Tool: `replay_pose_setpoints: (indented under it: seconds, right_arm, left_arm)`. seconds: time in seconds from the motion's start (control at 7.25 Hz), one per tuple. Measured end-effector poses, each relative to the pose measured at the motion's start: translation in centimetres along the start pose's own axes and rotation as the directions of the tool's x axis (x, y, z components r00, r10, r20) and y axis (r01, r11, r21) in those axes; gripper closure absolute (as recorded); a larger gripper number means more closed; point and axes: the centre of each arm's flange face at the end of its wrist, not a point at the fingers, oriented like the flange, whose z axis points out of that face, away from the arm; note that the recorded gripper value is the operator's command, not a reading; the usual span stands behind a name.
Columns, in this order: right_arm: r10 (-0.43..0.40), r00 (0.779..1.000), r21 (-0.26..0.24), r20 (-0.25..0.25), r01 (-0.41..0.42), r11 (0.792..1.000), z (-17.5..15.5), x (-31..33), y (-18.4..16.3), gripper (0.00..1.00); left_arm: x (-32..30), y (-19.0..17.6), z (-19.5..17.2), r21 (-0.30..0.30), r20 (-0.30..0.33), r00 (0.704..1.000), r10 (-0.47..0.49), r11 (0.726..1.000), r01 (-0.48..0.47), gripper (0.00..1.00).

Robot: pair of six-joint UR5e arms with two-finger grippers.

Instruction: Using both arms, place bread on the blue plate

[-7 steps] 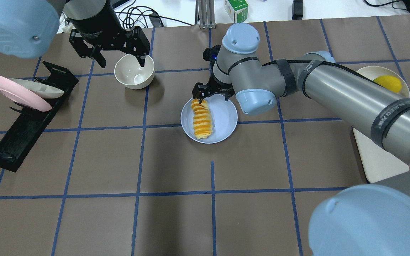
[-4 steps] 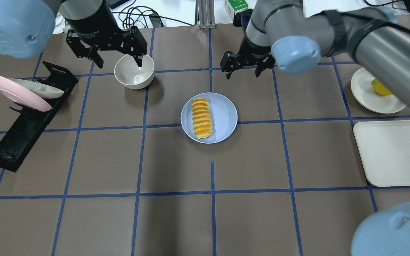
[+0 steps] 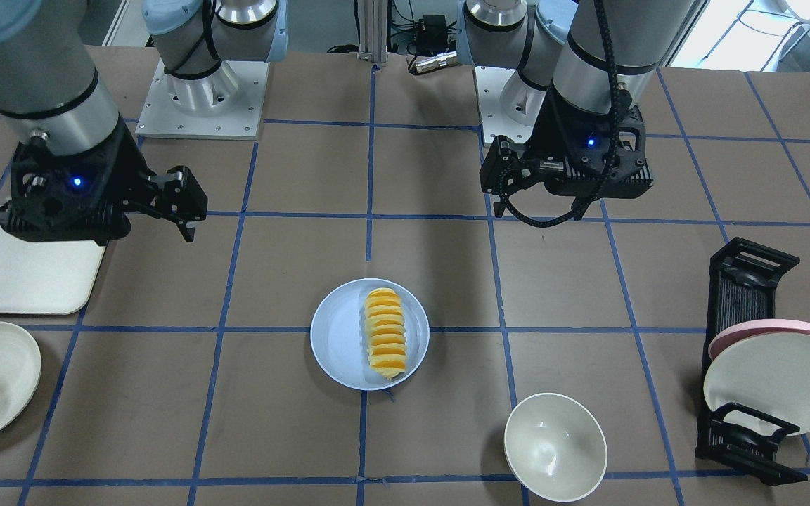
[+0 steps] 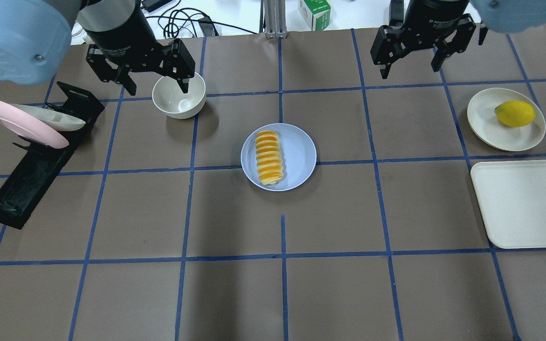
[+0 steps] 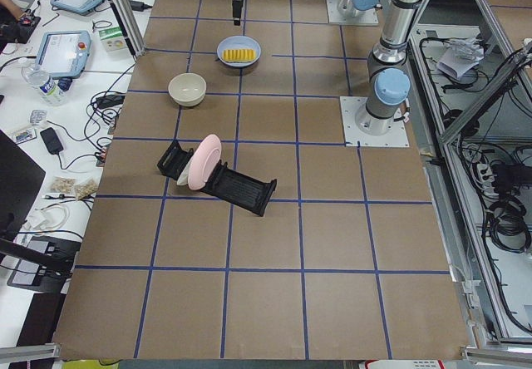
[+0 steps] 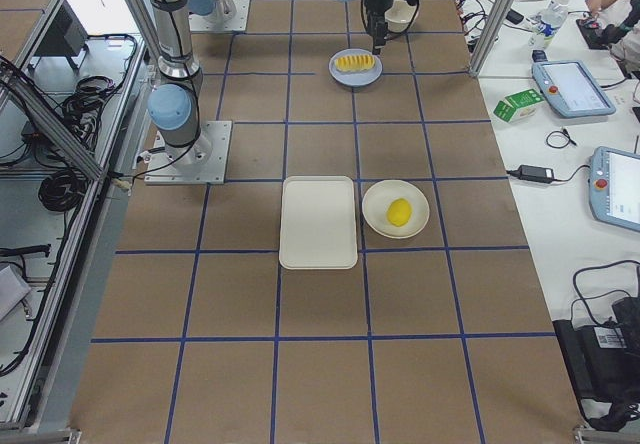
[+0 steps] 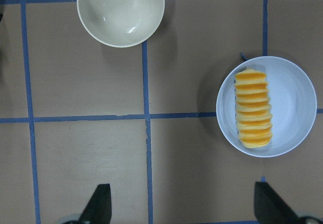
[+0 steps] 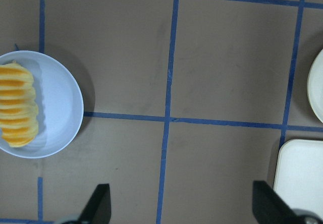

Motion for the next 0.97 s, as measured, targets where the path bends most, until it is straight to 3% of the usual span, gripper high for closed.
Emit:
replay_pose_setpoints:
  seconds: [0.28, 0.97]
  right_arm:
    - [0.066, 0.997, -0.018, 0.042, -0.065, 0.998, -0.2, -0.8, 0.8, 0.0]
    - [0.034, 0.998, -0.02, 0.046, -0.033, 0.999, 0.8, -1.1, 0.6, 0.0]
  left_arm:
    - [-0.1, 0.1, 0.0, 0.0, 0.002, 1.0, -0.001, 1.0, 0.001, 0.0]
    - [-0.1, 0.1, 0.1, 0.0, 0.001, 1.0, -0.004, 1.0, 0.004, 0.0]
